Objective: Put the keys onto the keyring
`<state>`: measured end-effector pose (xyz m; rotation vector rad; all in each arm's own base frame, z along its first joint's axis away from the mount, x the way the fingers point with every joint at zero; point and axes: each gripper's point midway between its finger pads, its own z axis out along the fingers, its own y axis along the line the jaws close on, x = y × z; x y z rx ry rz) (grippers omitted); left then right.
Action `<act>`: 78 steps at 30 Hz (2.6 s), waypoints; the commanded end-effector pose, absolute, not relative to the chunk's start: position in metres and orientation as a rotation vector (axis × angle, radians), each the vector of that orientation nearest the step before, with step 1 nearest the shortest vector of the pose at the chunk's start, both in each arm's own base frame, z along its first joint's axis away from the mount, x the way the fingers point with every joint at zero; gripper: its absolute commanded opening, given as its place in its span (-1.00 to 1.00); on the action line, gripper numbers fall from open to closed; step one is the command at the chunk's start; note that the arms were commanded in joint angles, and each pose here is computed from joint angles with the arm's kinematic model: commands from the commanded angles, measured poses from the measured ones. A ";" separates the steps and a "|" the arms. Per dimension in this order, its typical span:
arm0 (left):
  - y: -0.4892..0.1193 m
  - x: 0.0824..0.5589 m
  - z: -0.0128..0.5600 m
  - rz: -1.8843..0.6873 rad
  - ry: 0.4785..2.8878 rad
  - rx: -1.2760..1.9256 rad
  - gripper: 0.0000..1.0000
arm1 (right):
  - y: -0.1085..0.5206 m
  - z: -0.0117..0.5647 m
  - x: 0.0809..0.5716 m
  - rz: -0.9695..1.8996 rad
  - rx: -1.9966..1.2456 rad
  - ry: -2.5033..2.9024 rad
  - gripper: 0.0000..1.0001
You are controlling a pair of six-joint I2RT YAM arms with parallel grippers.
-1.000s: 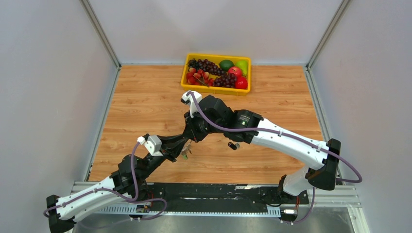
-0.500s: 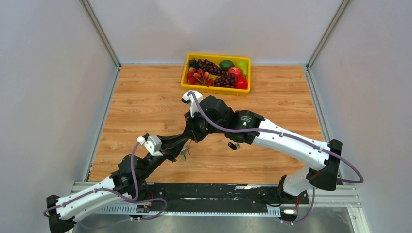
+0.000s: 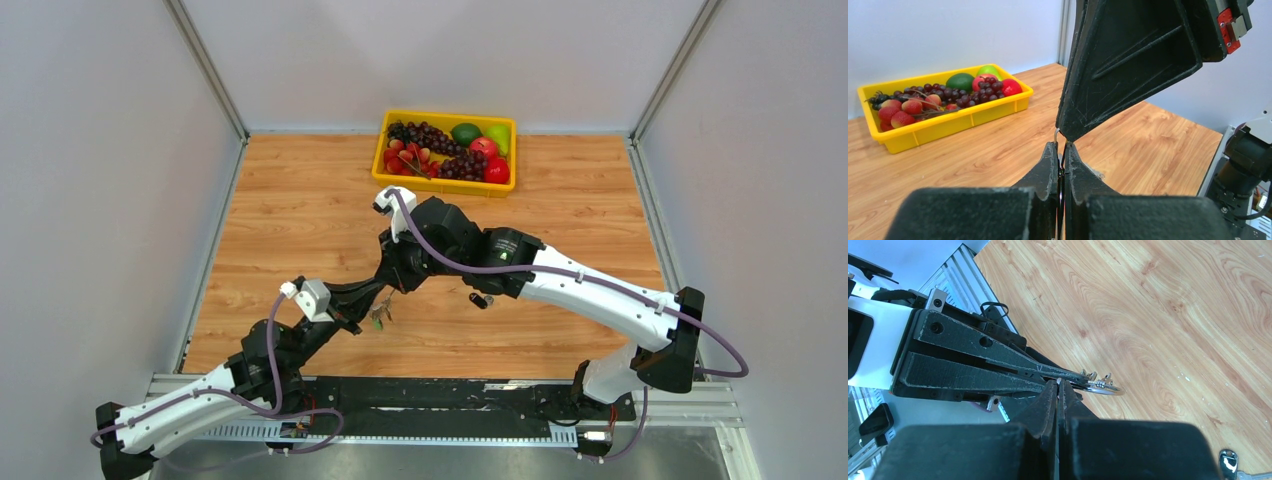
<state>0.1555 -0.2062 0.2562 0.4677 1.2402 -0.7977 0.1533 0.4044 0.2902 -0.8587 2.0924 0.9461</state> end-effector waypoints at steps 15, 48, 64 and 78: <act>-0.206 0.156 0.264 -0.812 1.241 0.444 -0.68 | 0.407 0.344 0.149 1.051 -0.786 1.956 -1.00; -0.199 0.155 0.268 -0.815 1.215 0.412 -0.36 | 0.409 0.340 0.148 1.049 -0.800 1.962 -1.00; -0.198 0.154 0.270 -0.820 1.205 0.413 -0.62 | 0.413 0.339 0.147 1.049 -0.809 1.964 -1.00; -0.181 0.151 0.282 -0.859 1.162 0.312 -0.99 | 0.407 0.314 0.140 1.026 -0.837 2.013 -1.00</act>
